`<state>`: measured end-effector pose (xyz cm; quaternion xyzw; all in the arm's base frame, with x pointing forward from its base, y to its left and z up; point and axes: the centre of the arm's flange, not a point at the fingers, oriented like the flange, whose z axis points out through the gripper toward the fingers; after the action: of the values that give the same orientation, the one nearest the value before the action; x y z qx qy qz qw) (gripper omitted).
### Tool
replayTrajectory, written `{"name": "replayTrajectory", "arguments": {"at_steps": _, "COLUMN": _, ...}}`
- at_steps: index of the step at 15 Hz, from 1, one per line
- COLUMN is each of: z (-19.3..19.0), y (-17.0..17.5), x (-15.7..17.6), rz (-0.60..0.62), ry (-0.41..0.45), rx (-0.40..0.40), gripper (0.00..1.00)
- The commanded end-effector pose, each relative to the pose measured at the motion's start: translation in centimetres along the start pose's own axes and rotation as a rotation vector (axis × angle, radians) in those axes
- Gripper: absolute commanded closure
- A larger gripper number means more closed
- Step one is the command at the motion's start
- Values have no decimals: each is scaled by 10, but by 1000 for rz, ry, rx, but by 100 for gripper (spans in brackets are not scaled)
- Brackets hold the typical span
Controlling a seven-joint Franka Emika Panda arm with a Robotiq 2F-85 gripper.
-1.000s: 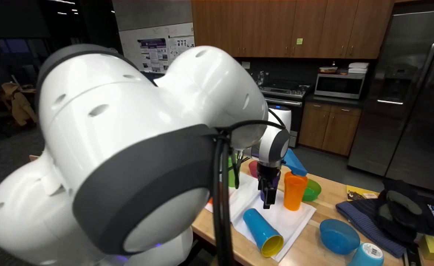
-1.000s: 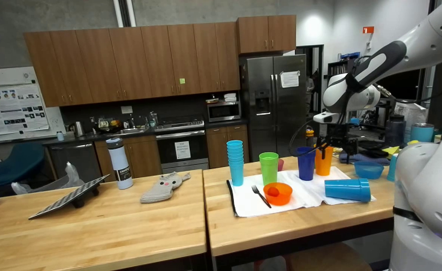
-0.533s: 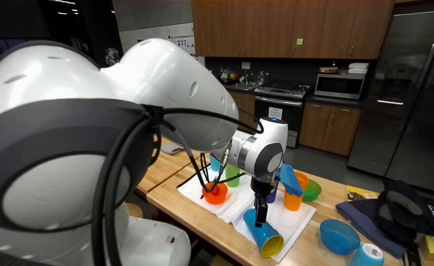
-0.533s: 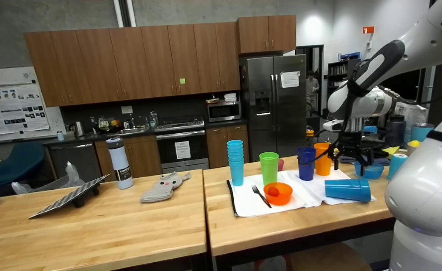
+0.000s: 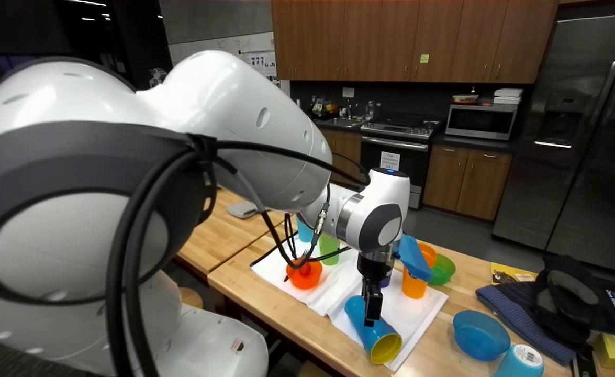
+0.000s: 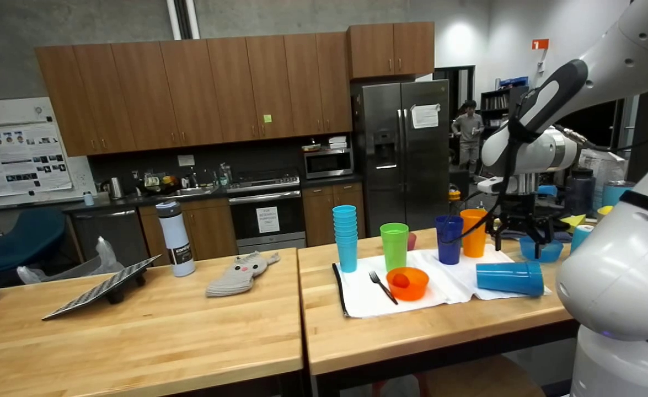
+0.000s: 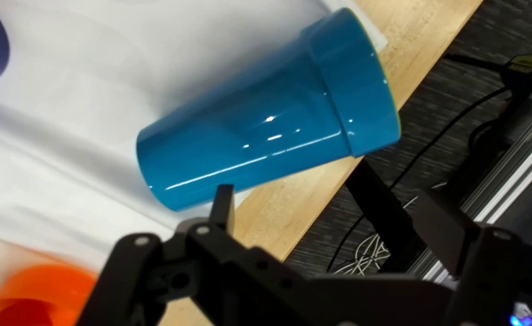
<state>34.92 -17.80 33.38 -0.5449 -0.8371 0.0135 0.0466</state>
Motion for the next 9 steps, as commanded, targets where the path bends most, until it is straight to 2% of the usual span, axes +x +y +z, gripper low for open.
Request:
{"name": "replayTrajectory", "arguments": {"at_steps": 1, "z": 14, "y": -22, "x": -14, "rz": -70, "ry": -32, "rx": 55, "gripper": 0}}
{"name": "replayTrajectory", "arguments": {"at_steps": 5, "z": 27, "y": -65, "x": -35, "rz": -135, "ry": -94, "rx": 145, "gripper": 0}}
{"name": "replayTrajectory", "arguments": {"at_steps": 7, "z": 34, "y": -86, "x": -42, "rz": -160, "ry": -142, "rx": 127, "gripper": 0}}
{"name": "replayTrajectory", "arguments": {"at_steps": 9, "z": 35, "y": -100, "x": -59, "rz": -182, "ry": -197, "rx": 74, "gripper": 0}}
